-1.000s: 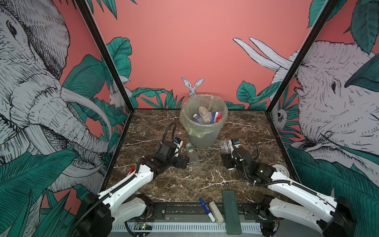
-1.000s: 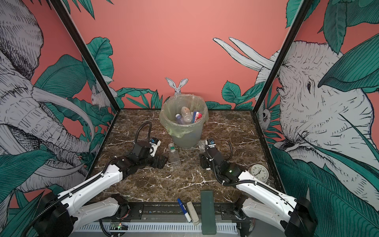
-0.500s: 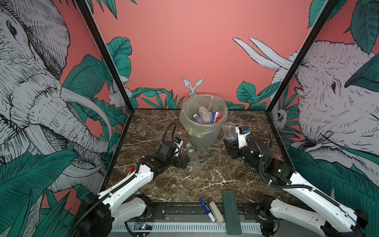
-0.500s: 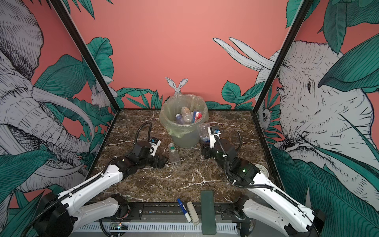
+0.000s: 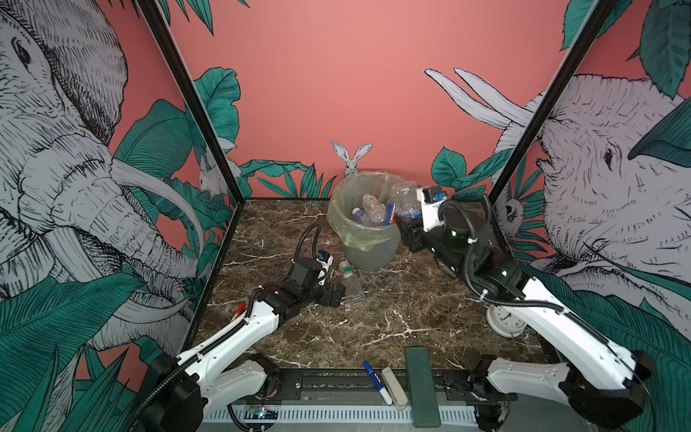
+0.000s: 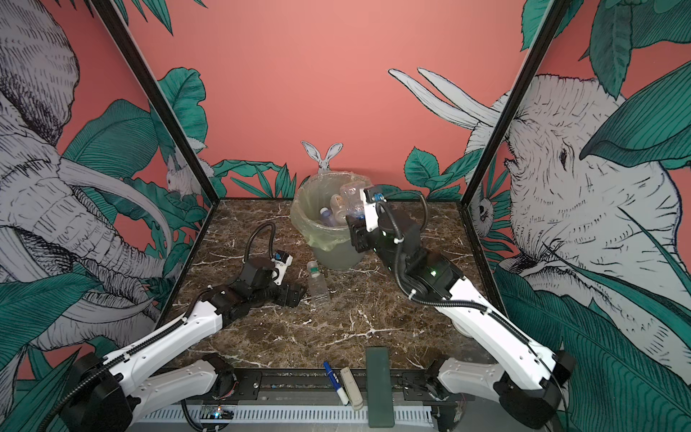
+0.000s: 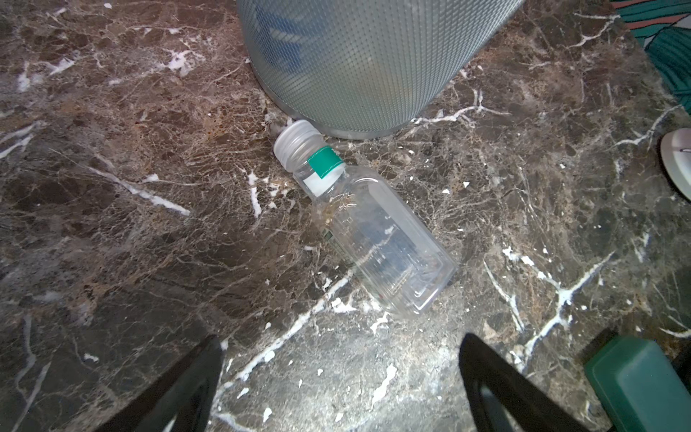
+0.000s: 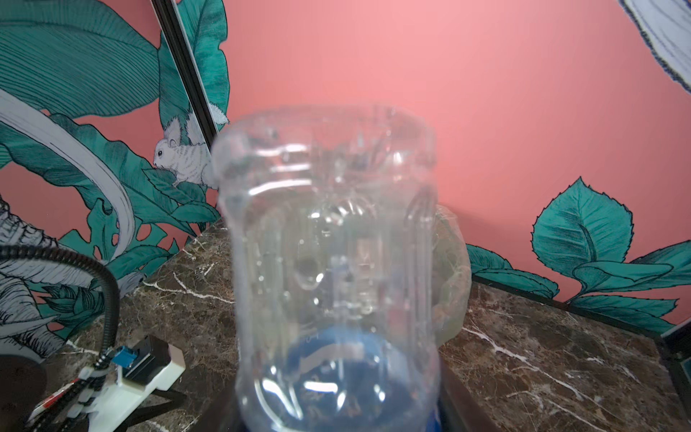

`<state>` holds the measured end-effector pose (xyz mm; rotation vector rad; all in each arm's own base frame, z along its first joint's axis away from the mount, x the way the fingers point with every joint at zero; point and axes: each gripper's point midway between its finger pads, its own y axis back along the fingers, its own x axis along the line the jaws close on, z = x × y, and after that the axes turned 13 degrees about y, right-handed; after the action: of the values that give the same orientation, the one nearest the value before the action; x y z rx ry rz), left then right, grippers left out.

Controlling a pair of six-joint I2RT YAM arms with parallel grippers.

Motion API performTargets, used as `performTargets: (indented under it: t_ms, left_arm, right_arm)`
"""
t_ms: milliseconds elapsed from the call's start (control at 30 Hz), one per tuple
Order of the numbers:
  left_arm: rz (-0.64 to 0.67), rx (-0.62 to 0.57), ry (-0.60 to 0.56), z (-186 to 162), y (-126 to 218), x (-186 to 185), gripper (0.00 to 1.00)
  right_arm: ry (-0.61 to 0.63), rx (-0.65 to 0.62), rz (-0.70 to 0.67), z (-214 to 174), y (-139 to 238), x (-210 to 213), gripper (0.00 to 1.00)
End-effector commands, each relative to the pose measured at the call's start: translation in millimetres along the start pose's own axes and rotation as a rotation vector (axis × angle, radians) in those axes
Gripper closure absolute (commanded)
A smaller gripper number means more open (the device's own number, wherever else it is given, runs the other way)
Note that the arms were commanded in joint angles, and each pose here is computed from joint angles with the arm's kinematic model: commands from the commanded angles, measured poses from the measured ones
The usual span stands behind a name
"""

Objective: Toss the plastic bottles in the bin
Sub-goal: 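Lift the blue-label bottle with the right gripper over the bin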

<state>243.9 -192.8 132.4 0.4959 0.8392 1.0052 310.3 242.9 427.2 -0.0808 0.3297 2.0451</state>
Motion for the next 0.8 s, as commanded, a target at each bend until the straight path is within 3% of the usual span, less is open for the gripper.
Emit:
performTargets:
  t_ms: [0,100,200,400,767]
  left_arm:
    - [-0.018,-0.017,0.022,-2.5,3.0,-2.3,0.0]
    - [-0.021,-0.018,0.029,-4.0,3.7,-2.8,0.0]
    - [-0.015,-0.019,0.031,-6.1,6.2,-1.6,0.01]
    - [-0.006,-0.019,0.036,-7.9,4.9,0.0,0.0]
    - [0.003,-0.019,0.063,-0.6,-8.7,-3.2,0.0]
  right_arm:
    - [0.012,-0.034,-0.042,38.1,-38.0,-13.5,0.43]
    - [-0.044,0.036,-0.09,43.0,-89.1,-34.3,0.03]
    - [-0.066,0.049,-0.12,60.9,-101.7,-48.6,0.01]
    - [-0.076,-0.041,-0.114,90.0,-80.7,-54.6,0.01]
    - [-0.077,-0.003,-0.128,52.4,-53.2,-57.9,0.01]
